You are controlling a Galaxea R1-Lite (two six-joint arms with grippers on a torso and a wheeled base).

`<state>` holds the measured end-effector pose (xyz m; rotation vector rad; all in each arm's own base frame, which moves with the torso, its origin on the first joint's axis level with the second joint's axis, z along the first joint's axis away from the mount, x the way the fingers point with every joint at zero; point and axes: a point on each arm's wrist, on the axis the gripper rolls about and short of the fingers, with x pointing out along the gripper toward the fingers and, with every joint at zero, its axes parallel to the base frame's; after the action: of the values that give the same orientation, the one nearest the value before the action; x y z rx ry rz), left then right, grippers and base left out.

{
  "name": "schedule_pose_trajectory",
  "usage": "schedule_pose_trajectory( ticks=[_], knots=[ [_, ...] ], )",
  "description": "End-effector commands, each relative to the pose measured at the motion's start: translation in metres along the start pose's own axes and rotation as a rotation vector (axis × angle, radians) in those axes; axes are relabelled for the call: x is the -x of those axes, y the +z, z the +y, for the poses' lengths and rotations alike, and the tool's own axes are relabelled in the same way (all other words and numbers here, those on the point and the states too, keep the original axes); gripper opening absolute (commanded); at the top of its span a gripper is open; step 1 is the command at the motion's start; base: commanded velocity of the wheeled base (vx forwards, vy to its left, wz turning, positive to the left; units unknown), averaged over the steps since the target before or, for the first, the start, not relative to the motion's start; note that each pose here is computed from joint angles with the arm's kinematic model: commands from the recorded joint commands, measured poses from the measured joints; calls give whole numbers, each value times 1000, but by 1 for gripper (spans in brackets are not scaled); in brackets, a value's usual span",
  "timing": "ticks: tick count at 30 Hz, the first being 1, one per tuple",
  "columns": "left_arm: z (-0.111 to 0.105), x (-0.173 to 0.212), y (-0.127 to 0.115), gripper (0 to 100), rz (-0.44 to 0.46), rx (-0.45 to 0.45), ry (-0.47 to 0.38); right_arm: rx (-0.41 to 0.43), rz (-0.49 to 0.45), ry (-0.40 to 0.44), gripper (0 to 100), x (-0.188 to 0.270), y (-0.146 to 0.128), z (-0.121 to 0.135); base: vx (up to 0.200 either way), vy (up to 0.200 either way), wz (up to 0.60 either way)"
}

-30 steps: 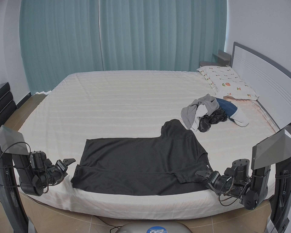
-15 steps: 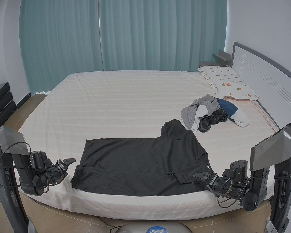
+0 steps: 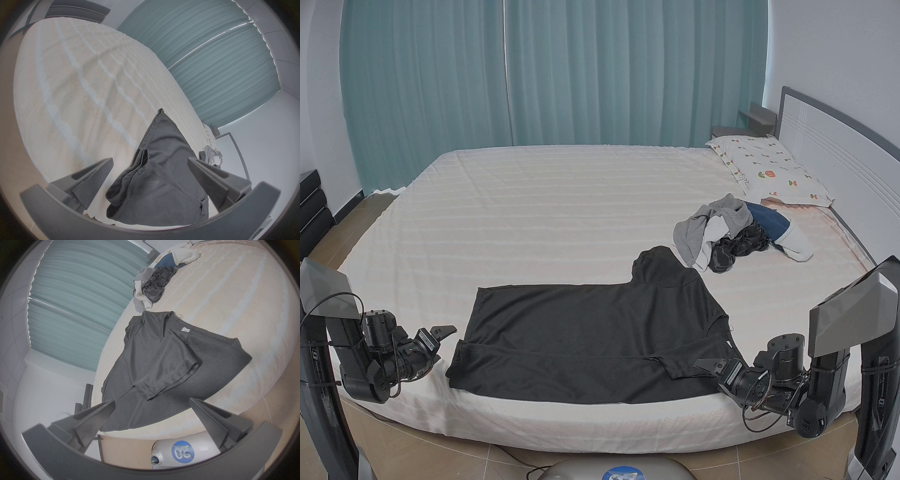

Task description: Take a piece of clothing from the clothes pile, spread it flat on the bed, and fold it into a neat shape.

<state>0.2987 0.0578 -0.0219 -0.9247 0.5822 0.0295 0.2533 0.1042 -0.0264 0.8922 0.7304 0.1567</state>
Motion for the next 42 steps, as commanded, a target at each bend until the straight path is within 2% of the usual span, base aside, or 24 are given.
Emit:
schedule_pose_trajectory(
  ticks=[1, 8, 42],
  knots=[
    [0, 0, 0, 100, 0, 1, 0, 0, 3, 3, 100, -1, -1, -1, 0, 0, 0],
    [0, 0, 0, 100, -1, 0, -1, -33, 2, 5, 100, -4, -1, -1, 0, 0, 0],
    [0, -1, 1, 100, -3, 0, -1, -23, -6, -18, 100, -10, -5, -4, 0, 0, 0]
  ],
)
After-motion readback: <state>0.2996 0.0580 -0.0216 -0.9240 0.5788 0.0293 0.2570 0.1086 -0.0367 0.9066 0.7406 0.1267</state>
